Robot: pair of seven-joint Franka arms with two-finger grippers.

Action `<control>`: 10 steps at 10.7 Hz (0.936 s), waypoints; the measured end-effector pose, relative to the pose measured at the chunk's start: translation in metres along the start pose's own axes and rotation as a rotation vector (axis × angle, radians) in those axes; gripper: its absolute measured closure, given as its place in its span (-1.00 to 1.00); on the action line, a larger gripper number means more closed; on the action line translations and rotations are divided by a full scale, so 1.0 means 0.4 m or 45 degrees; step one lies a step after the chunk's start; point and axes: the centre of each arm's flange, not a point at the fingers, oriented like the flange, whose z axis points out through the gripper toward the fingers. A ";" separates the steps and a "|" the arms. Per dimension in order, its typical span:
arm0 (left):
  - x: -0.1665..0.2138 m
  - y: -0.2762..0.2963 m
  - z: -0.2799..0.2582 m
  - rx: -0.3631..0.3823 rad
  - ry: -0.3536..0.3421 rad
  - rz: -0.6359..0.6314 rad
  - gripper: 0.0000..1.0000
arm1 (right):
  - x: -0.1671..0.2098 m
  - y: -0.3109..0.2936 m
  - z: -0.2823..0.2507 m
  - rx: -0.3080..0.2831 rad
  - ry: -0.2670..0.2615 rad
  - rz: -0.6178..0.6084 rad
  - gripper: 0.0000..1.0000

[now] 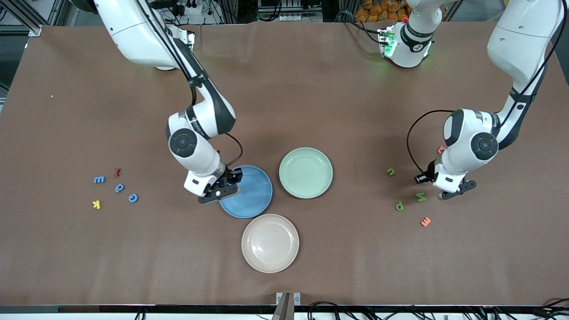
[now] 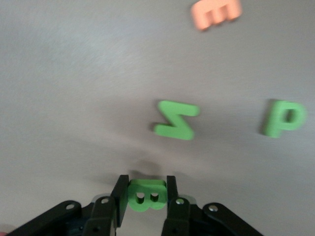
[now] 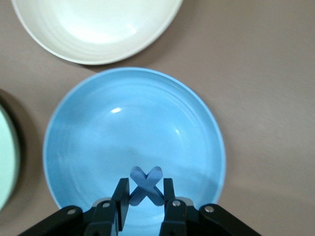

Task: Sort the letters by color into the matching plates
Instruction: 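Drop the x on the blue plate while the left gripper drops B on green plate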

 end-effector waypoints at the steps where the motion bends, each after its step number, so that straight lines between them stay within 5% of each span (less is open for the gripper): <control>1: -0.004 0.035 -0.038 -0.019 0.028 0.027 0.31 | 0.017 -0.029 0.006 0.009 0.014 -0.013 0.35; 3: -0.034 0.121 -0.105 -0.060 0.068 0.049 0.31 | 0.032 -0.039 0.016 0.013 0.023 -0.017 0.28; 8: -0.210 0.435 -0.190 -0.180 0.075 0.005 0.31 | 0.045 -0.002 0.011 -0.008 0.033 -0.012 -0.98; 10: -0.288 0.563 -0.213 -0.223 0.072 -0.033 0.31 | 0.056 0.064 0.003 -0.032 0.032 -0.008 -1.00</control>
